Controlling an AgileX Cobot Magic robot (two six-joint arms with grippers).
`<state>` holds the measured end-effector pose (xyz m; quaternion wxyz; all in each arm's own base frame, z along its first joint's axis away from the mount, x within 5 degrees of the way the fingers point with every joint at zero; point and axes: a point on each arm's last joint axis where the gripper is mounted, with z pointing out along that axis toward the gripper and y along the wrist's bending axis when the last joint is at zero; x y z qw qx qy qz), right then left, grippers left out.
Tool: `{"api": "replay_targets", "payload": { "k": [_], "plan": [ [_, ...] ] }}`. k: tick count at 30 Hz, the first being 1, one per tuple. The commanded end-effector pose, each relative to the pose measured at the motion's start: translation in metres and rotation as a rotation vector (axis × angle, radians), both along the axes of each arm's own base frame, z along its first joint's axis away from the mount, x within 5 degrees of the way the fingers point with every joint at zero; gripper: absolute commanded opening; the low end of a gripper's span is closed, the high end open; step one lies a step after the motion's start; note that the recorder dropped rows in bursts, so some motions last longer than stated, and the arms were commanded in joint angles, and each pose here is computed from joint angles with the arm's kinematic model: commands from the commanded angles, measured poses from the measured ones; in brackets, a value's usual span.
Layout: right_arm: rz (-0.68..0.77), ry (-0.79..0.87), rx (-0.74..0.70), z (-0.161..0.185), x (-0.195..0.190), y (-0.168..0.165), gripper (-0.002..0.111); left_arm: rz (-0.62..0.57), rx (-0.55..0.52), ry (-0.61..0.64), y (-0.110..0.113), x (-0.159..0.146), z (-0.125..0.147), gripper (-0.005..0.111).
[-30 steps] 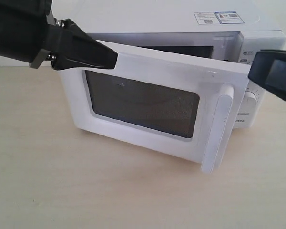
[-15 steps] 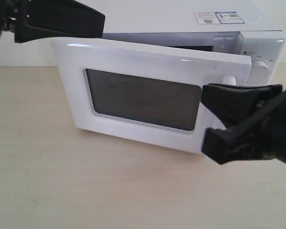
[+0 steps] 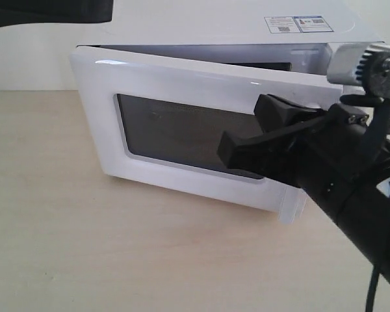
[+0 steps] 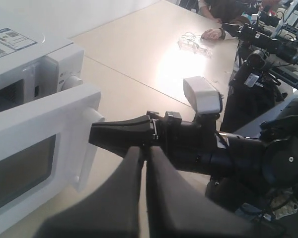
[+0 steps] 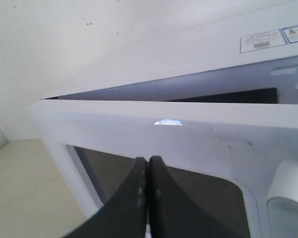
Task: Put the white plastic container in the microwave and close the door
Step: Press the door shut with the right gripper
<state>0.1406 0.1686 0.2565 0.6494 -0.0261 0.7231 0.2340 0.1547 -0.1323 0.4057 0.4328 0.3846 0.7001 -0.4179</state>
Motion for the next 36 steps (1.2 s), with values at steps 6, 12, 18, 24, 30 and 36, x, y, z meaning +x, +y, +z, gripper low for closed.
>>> {"api": "replay_targets", "payload": {
  "k": [6, 12, 18, 24, 30, 36],
  "plan": [
    [-0.048, -0.037, -0.017, -0.001, 0.018, 0.027, 0.0, -0.02, -0.012, 0.005, -0.001, -0.004, 0.003, 0.004],
    [-0.1, -0.011, -0.051, -0.01, 0.04, 0.038, 0.0, -0.025, -0.017, 0.037, -0.001, -0.006, 0.002, 0.004],
    [-0.166, -0.008, -0.065, -0.014, 0.057, 0.038, 0.0, -0.025, -0.017, 0.037, -0.001, -0.006, 0.002, 0.004],
    [-0.211, 0.022, -0.071, -0.014, 0.076, 0.03, 0.0, -0.019, -0.018, 0.035, -0.001, -0.005, 0.003, 0.004],
    [-0.225, 0.043, -0.072, -0.01, 0.09, 0.024, 0.0, -0.015, -0.019, 0.034, -0.001, -0.005, 0.003, 0.004],
    [-0.239, 0.045, -0.085, -0.006, 0.101, 0.019, 0.0, -0.019, -0.018, 0.035, -0.001, -0.005, 0.003, 0.004]
  ]
}}
